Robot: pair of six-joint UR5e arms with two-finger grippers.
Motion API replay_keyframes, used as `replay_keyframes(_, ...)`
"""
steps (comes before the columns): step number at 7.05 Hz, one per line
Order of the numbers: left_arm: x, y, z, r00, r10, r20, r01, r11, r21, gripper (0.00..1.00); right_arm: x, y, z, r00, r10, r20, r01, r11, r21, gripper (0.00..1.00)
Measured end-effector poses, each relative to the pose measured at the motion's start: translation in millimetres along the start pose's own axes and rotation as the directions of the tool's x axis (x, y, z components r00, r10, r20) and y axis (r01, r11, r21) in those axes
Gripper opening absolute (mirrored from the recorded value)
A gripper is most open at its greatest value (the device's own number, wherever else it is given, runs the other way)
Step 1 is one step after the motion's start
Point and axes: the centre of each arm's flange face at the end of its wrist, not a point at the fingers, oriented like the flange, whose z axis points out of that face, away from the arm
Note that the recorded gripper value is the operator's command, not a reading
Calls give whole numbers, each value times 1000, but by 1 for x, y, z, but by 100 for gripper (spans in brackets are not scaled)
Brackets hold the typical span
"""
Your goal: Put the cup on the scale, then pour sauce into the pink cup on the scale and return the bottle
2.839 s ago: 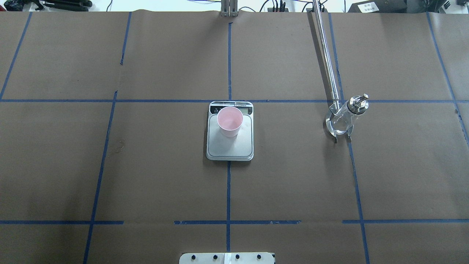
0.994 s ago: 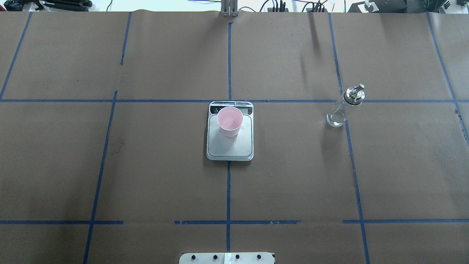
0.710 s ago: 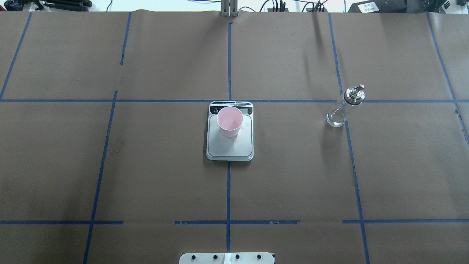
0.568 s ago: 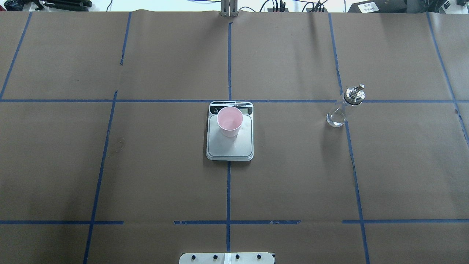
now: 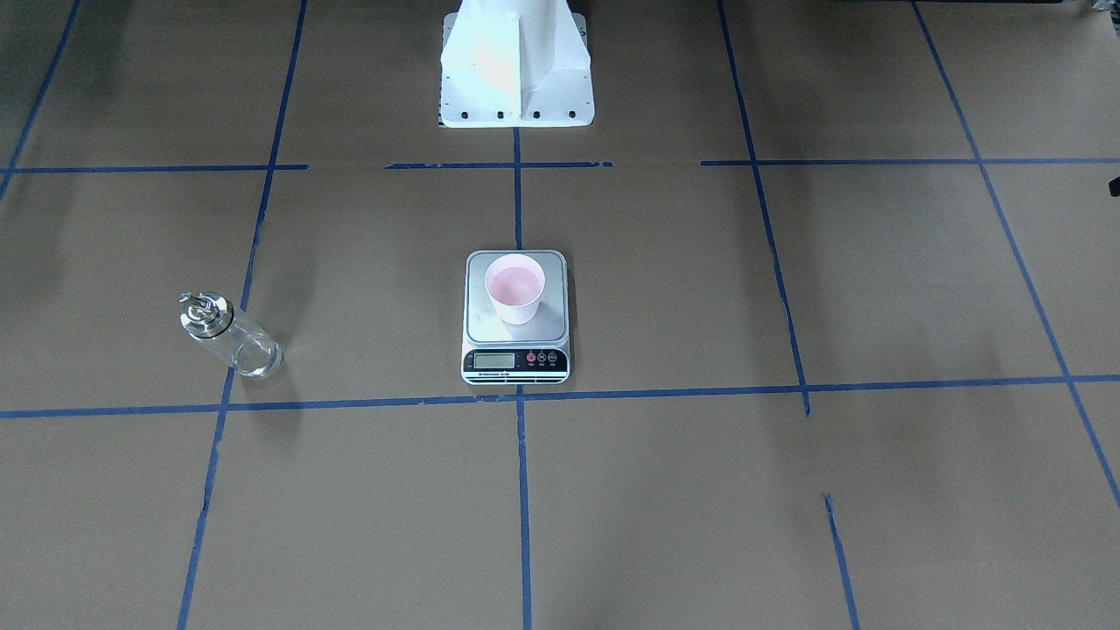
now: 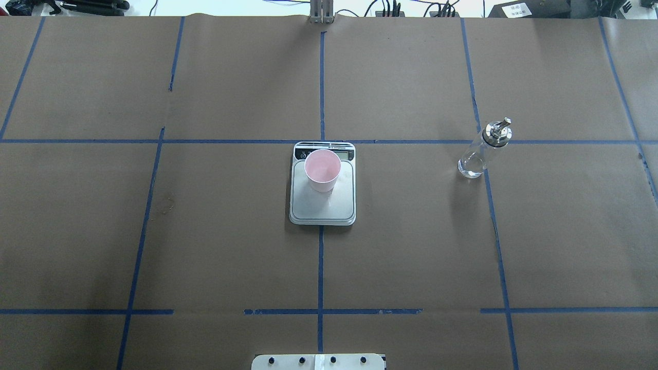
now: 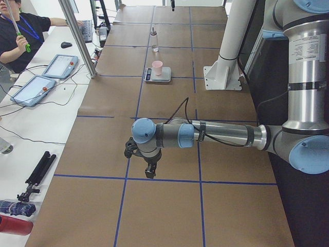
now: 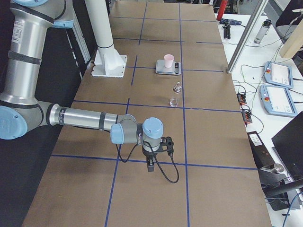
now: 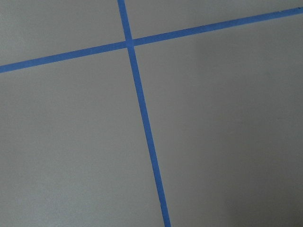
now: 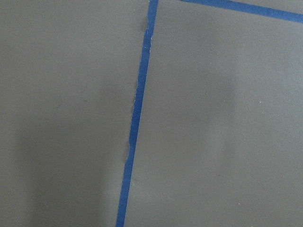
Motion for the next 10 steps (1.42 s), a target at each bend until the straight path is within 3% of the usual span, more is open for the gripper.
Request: replay_keyframes(10,0,1,0,1000,-1,0,1,1000,-1,100,-7,-5,-8,1000,-14,5,14,1000,17,100)
